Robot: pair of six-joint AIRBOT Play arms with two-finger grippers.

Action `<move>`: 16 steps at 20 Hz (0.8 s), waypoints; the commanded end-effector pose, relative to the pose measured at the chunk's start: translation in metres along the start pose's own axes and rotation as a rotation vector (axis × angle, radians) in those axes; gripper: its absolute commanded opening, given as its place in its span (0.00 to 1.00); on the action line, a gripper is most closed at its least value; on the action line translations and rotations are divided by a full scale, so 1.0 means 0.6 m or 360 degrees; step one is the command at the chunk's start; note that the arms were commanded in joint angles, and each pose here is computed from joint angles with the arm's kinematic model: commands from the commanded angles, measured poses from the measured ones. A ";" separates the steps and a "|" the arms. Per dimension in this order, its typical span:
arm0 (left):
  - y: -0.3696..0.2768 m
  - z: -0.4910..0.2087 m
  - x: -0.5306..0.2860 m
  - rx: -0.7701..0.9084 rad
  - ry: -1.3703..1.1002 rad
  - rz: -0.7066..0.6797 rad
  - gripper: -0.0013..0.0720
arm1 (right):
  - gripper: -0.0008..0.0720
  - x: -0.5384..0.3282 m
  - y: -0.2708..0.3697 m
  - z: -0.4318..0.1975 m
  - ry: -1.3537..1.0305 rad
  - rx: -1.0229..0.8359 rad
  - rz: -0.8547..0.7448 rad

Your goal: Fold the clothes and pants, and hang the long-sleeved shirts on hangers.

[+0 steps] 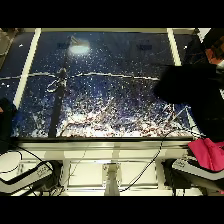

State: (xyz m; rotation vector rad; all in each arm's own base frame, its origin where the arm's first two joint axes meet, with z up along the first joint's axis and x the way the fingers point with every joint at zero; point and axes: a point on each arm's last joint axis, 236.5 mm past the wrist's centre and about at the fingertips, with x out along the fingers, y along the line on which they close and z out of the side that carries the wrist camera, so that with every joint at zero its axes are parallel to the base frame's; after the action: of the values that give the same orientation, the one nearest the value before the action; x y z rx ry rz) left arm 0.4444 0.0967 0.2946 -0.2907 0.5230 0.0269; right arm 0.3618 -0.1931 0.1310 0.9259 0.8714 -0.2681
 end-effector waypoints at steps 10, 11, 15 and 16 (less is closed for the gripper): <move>0.001 0.001 -0.001 0.0000 -0.0002 0.0002 0.02 | 0.72 -0.273 -0.269 -0.057 -0.0310 0.0666 -0.0618; 0.001 0.001 -0.001 0.0000 -0.0002 0.0002 0.02 | 0.79 -0.265 -0.243 -0.043 -0.0337 0.0645 -0.0508; 0.001 0.001 -0.001 0.0000 -0.0002 0.0002 0.02 | 0.79 -0.285 -0.025 0.077 -0.0673 0.0482 0.0451; 0.001 0.001 -0.001 0.0000 -0.0002 0.0002 0.02 | 0.79 -0.314 0.037 0.099 -0.0762 0.0387 0.0711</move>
State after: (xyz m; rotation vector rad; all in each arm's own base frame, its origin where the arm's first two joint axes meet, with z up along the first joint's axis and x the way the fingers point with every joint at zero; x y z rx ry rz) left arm 0.4444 0.0967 0.2946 -0.2911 0.5230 0.0270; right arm 0.2310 -0.2751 0.2054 1.1490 0.5371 -0.5635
